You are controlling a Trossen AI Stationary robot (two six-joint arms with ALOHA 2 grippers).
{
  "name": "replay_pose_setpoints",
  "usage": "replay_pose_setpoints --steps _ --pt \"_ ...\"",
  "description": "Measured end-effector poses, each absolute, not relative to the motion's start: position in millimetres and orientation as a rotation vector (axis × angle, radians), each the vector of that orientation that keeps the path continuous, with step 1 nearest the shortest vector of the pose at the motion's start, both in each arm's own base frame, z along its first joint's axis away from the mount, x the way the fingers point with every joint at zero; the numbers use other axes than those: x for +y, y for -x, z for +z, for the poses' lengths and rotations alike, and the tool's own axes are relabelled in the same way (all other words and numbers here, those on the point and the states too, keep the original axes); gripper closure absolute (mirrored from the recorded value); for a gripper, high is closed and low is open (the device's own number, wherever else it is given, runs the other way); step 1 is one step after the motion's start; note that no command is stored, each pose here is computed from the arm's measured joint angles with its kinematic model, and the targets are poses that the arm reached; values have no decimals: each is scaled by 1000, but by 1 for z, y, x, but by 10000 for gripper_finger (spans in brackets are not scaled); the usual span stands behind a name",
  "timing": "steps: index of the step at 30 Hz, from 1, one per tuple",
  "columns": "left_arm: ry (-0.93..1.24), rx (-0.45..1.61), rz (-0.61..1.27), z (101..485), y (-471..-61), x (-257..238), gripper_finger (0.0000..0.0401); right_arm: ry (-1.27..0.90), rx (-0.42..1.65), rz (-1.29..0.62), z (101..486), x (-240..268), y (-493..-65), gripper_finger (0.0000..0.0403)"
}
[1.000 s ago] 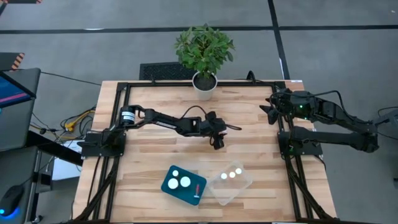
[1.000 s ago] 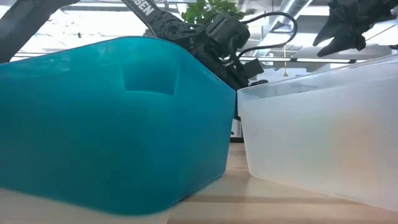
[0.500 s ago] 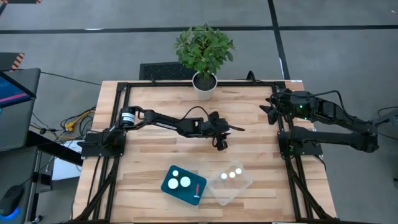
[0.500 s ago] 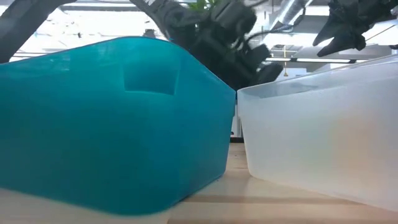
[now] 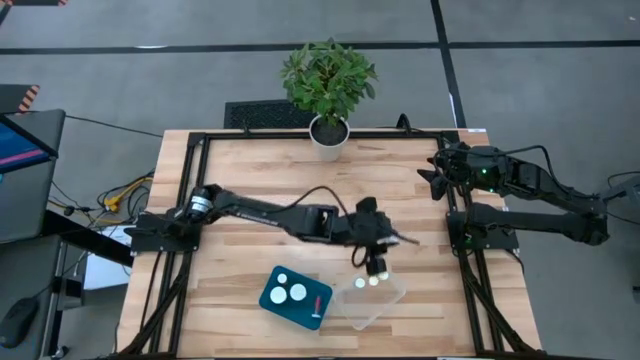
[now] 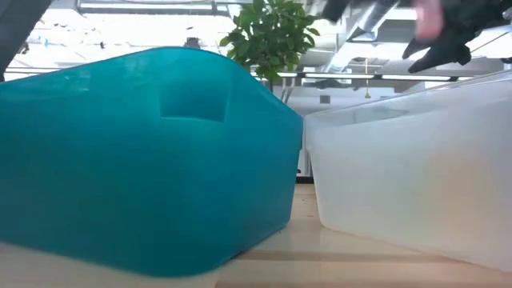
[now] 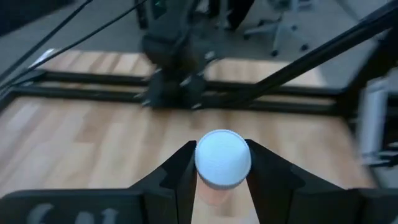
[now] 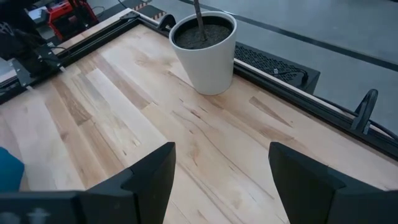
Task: Pick and place medicine bottles into bin by pill shape (circle, oval)
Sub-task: Put the small pink pill bottle into the transparent bin
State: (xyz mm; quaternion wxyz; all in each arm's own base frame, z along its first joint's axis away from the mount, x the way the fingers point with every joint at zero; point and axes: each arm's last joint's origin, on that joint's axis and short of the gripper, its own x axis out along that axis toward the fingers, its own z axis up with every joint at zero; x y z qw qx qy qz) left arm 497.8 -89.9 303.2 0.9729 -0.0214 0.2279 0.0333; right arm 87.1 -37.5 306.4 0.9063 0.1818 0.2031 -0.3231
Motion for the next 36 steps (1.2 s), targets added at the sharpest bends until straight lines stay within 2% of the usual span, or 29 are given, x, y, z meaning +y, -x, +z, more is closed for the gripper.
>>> replay_pose_setpoints --steps 7,15,21,27,36 --pt "71 398 59 321 -473 -175 288 -390 420 -671 306 -37 -87 132" --pt "76 409 199 288 -443 -235 287 -419 433 -682 304 -37 -86 132" --pt "102 456 232 230 -430 -245 287 -425 448 -687 303 -37 -85 132" --pt "139 487 305 188 -418 -239 287 -425 448 -687 303 -37 -85 132" --pt "147 499 260 172 -417 -231 287 -416 451 -685 303 -37 -85 132"
